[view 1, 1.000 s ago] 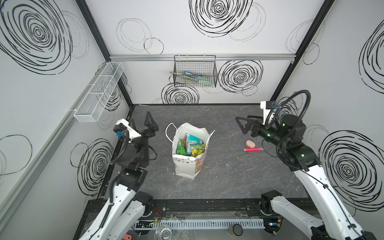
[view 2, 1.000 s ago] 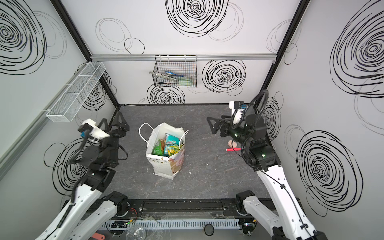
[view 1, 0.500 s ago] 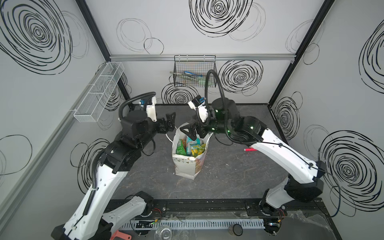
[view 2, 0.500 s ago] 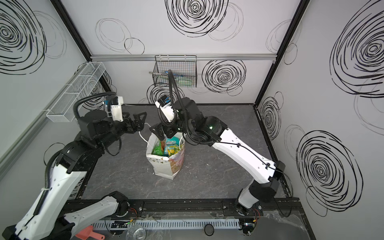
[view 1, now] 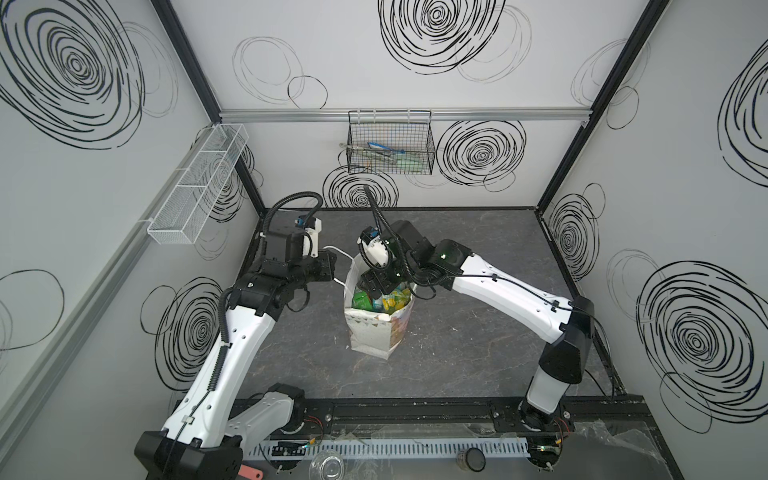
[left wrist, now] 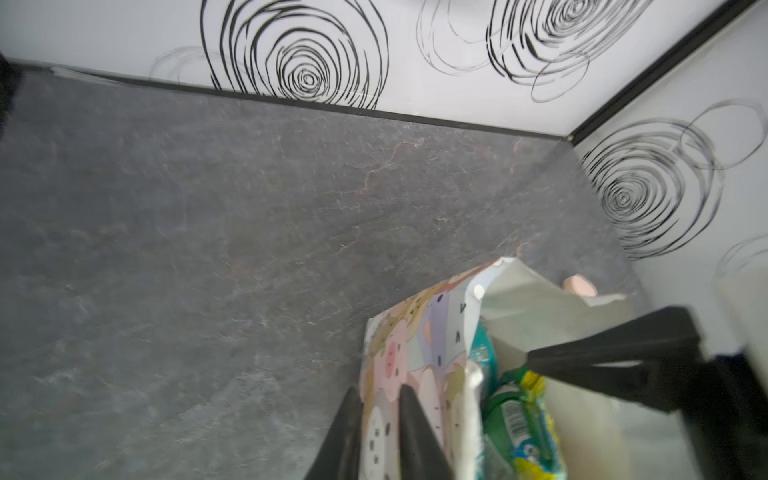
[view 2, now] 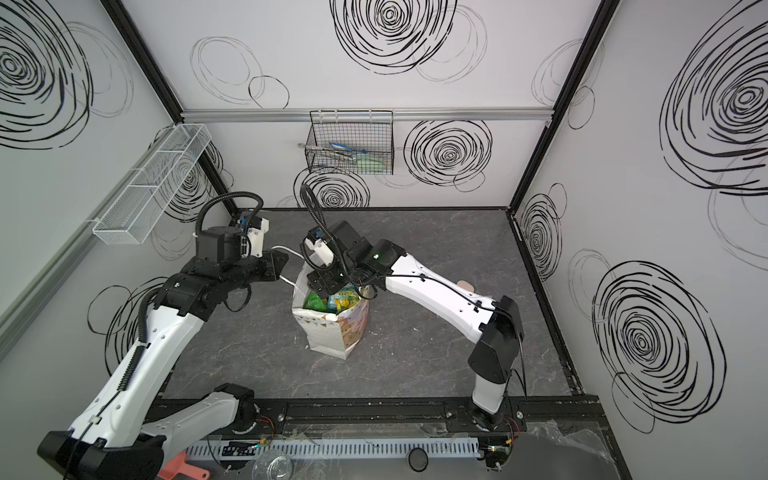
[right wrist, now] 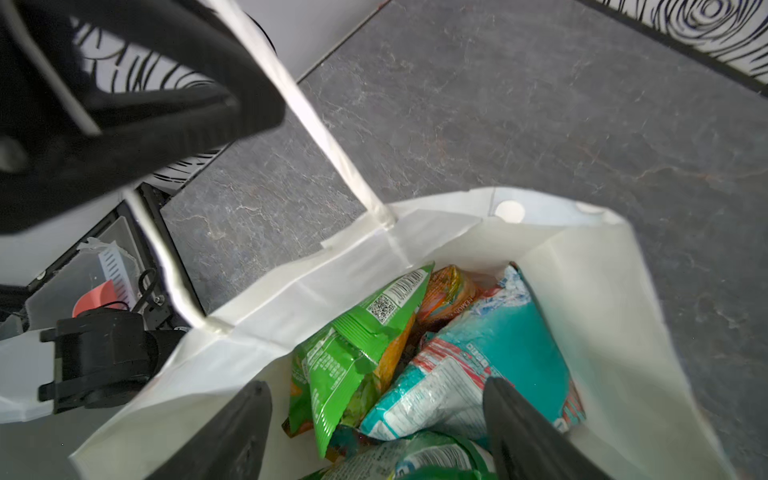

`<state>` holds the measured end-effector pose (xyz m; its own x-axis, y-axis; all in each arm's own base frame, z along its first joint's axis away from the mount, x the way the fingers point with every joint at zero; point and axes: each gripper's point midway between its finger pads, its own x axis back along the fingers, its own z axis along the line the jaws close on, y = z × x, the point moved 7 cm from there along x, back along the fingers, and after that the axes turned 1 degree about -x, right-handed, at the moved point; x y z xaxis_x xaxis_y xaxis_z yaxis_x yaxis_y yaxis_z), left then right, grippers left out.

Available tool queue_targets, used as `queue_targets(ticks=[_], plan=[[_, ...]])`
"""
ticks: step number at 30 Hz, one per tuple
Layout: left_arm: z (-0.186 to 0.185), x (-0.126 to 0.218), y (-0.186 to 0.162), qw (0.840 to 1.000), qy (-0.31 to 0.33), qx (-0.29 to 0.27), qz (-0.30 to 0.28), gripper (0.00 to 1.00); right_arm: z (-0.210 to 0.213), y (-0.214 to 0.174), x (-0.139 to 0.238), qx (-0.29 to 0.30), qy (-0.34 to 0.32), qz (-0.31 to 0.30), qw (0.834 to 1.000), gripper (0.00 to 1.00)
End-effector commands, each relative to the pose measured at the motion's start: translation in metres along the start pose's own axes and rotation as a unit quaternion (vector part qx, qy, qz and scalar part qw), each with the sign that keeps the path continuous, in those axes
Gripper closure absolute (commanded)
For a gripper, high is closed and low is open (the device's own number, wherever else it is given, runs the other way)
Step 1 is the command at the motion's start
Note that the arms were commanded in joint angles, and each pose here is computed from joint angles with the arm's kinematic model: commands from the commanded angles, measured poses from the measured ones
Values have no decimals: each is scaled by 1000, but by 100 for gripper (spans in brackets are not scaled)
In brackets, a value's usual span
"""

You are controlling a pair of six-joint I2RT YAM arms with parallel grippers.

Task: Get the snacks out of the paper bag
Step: 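Hold the bag rim with the left gripper while the right grasps the teal bag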

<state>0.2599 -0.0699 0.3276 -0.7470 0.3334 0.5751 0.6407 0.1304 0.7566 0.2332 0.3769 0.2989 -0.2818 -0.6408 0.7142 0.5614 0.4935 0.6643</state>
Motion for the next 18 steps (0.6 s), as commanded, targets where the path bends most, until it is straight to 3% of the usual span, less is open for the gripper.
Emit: queue_targets(ticks=[1, 4, 18], plan=[[-4, 3, 12, 998, -33, -9, -59, 92, -2, -13, -17, -12, -16, 24, 1000, 13], [-4, 2, 12, 995, -49, -10, -81, 100, -8, -25, -32, -17, -31, 42, 998, 10], [5, -13, -6, 995, -32, -21, -93, 100, -21, -75, -105, -31, -89, 165, 982, 12]])
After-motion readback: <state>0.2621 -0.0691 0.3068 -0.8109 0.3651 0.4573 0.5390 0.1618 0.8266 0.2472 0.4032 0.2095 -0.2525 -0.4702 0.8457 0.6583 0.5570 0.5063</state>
